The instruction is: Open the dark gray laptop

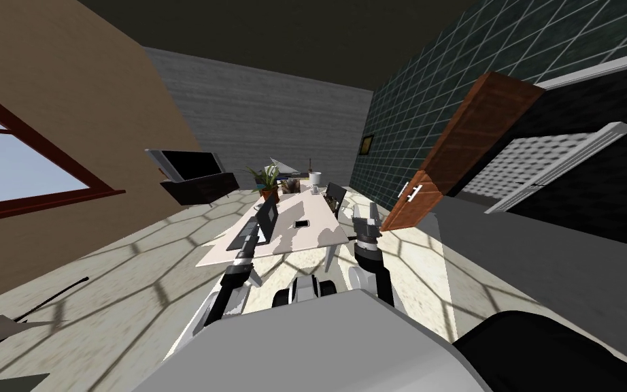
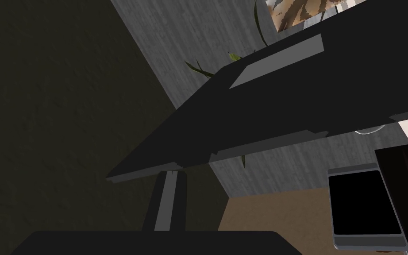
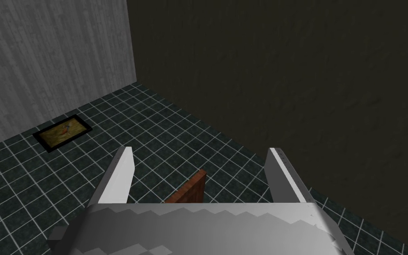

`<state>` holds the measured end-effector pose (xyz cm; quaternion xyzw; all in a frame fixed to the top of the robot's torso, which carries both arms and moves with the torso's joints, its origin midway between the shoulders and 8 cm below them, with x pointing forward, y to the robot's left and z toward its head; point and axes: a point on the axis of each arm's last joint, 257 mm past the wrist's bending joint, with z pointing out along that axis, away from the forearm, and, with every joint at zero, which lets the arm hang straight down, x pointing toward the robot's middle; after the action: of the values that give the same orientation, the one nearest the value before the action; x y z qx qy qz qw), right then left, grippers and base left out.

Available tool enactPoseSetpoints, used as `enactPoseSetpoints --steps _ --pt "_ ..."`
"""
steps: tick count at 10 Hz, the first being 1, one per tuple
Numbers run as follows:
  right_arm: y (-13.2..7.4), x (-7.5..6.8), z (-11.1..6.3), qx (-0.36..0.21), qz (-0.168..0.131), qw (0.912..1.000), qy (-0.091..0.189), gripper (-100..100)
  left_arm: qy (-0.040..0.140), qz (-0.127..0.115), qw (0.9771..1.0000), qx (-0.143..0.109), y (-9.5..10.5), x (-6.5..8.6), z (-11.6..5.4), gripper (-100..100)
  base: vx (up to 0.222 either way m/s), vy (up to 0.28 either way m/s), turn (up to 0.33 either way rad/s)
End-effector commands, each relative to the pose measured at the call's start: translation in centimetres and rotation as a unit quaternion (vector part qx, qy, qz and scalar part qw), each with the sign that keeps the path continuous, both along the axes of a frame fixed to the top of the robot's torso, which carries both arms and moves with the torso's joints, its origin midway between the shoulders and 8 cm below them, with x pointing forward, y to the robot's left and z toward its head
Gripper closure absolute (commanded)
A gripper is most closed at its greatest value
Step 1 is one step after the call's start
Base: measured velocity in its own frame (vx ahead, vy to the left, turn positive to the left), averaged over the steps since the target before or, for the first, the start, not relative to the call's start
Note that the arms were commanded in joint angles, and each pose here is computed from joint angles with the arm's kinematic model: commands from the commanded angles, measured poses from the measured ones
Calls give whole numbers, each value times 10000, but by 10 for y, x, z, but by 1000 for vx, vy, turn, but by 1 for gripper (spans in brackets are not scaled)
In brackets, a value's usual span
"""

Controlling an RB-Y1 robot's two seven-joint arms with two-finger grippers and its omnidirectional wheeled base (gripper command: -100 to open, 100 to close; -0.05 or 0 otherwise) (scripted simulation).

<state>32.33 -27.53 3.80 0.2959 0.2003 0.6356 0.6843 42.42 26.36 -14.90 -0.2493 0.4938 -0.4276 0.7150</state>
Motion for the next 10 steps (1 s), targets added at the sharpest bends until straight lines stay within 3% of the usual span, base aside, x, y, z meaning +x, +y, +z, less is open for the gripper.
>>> enactPoseSetpoints --steps 1,10 --pt "0 0 0 0 0 10000 0 0 -13 -7 10000 13 -2 -2 -11 -100 8 -1 0" --pt "0 0 0 0 0 10000 0 0 1 -78 9998 178 -7 -10 -46 -100 16 5 3"
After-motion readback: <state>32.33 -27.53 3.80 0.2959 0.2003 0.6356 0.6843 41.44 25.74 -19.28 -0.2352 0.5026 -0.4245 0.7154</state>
